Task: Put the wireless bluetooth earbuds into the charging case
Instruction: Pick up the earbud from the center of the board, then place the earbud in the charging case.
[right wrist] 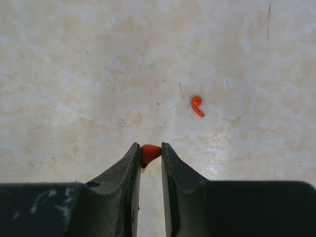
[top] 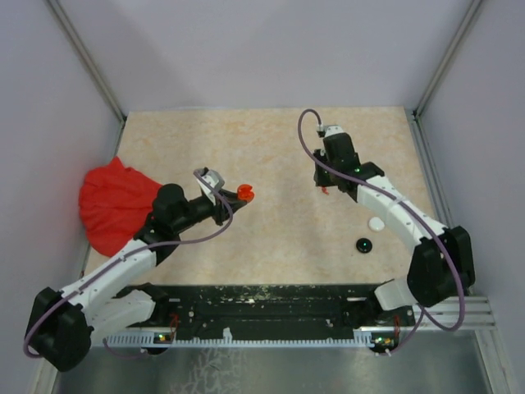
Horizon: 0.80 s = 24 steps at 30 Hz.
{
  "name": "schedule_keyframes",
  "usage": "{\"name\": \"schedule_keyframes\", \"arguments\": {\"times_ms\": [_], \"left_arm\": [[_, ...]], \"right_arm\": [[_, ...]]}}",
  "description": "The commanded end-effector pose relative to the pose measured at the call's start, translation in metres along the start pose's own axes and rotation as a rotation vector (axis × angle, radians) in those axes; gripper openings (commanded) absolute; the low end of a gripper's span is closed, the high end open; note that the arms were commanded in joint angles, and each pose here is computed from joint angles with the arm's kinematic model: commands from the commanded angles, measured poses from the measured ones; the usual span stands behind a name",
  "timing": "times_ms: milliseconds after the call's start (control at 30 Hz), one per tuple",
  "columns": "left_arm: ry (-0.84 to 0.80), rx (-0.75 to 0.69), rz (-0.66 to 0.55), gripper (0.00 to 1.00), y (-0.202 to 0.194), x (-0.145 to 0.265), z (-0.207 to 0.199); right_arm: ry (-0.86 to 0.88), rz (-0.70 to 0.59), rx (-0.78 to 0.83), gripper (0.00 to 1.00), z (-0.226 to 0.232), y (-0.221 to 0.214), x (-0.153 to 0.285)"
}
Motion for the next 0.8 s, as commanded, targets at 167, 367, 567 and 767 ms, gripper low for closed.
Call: {"name": "schedule_keyframes", "arguments": {"times_ms": [167,367,567,767], "left_arm": [[-0.047,-0.06,-0.237,0.01,0.015,-0.022,0.002],[-0.115,-0.082,-0.337,0.01,0.019,-0.04,-0.001],[-0.159,-0.092,-0.424,0.01,0.022,-0.05,-0.004],[-0.191,-0.092,-0.425,0.01,0.024,-0.056,-0.008]], "right_arm": [[0.304,-0.38,0.019,0.16,0.057,0.043,0.074],[0.424,-0.467,0.093,0.16,0.082,0.042,0.104],[0.523,-0.531,0.2,0.16,0.111,0.026,0.124],[0.57,-0.584,0.264,0.16,0.127,0.019,0.133]]}}
Point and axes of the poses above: each gripper's point midway between its finger pads, its own x axis back along the fingers, its own z axis along the line the jaws close on, y = z × x, the point moved 4 cm from there along x, back along the fingers, and after that the axes turned 9 degrees about -x, right-handed, at the moved point
